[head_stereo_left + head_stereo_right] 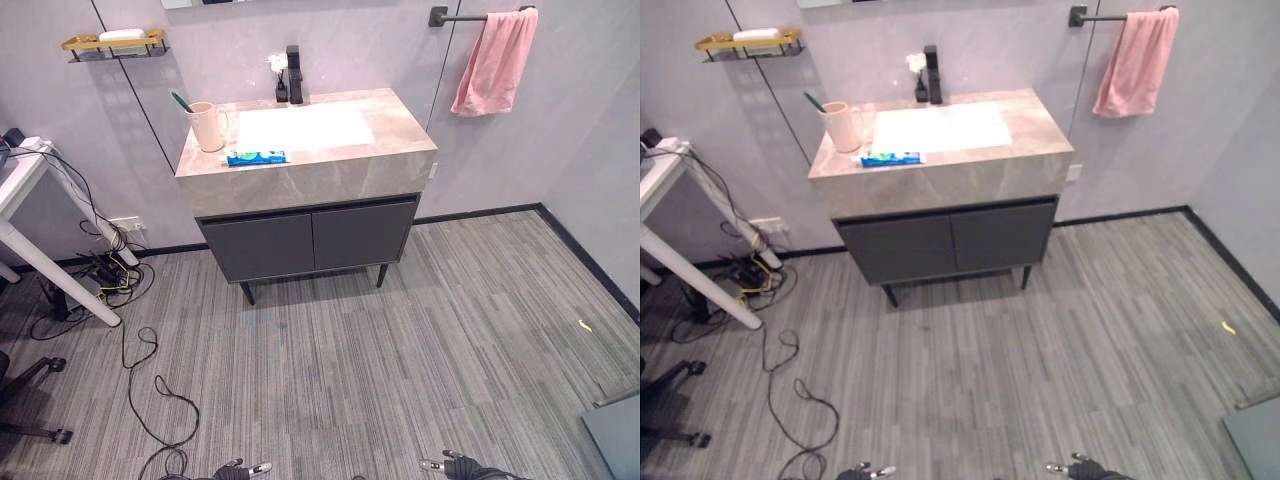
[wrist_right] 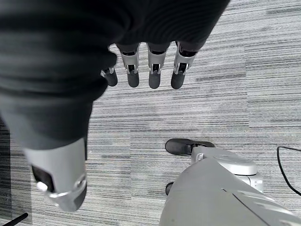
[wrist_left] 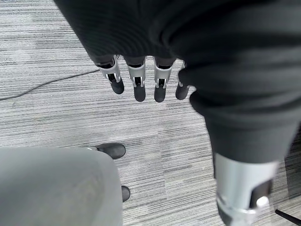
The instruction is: Put brush and paste in cup on sink, flatten towel.
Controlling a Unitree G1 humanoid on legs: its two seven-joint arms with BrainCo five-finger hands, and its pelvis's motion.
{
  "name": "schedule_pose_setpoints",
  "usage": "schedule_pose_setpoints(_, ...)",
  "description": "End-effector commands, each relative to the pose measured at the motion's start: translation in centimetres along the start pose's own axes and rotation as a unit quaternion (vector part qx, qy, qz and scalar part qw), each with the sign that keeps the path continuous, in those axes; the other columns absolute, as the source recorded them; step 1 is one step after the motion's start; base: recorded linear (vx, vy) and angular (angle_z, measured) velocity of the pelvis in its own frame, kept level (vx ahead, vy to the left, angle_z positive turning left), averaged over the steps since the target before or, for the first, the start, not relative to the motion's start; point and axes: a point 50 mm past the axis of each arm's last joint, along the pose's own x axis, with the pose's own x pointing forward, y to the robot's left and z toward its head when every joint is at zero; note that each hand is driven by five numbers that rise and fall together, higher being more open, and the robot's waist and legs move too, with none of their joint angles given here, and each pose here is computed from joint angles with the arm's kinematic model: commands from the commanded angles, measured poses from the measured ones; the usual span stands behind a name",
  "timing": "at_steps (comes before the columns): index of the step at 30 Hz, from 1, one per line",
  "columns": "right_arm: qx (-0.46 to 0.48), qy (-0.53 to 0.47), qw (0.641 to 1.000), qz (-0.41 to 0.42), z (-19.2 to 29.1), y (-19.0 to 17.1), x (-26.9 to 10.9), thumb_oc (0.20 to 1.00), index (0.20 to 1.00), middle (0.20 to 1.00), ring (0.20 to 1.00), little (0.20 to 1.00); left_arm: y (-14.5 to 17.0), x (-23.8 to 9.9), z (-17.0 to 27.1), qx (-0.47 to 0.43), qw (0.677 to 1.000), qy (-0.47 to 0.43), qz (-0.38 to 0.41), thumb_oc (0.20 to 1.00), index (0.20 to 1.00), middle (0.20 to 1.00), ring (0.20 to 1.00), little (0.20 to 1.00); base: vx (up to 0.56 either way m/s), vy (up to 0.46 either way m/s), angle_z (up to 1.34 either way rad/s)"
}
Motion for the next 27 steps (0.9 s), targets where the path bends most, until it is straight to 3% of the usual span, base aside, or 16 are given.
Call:
schedule_pose_setpoints(1,0.008,-0.005,1.000,0.000,0.1,0.1,0.0,1.000,1.000,1.000,1.000,1.000,0.1,0.0,-0.1,-0.012,1.000,0.005,0.009,1.000,1.000,1.000,1.000,1.000,0.00,0.000,0.00)
schedule_pose_setpoints(14,0.041,-0.004,0.999,0.000,-0.5,0.1,0.0,1.000,1.000,1.000,1.000,1.000,0.3,0.0,-0.6,-0.021,1.000,0.009,0.010,1.000,1.000,1.000,1.000,1.000,-0.01,-0.037,-0.01)
schedule_pose_setpoints(17,0.042,-0.030,0.999,0.008,0.6,0.7,0.1,1.000,1.000,1.000,1.000,1.000,0.7,-0.1,-0.5,-0.019,1.000,0.011,0.020,1.000,1.000,1.000,1.000,1.000,0.00,-0.049,-0.03)
schedule_pose_setpoints(19,0.026,-0.097,0.995,0.015,3.6,1.0,0.0,1.000,1.000,1.000,1.000,1.000,1.3,0.0,1.5,-0.021,0.999,-0.029,0.029,1.000,1.000,1.000,1.000,1.000,0.01,-0.043,-0.07)
schedule_pose_setpoints(27,-0.019,-0.126,0.992,0.022,5.2,1.3,-0.1,1.000,1.000,1.000,1.000,1.000,1.8,0.0,3.4,-0.020,0.997,-0.066,0.038,1.000,1.000,1.000,1.000,1.000,0.00,-0.009,-0.05)
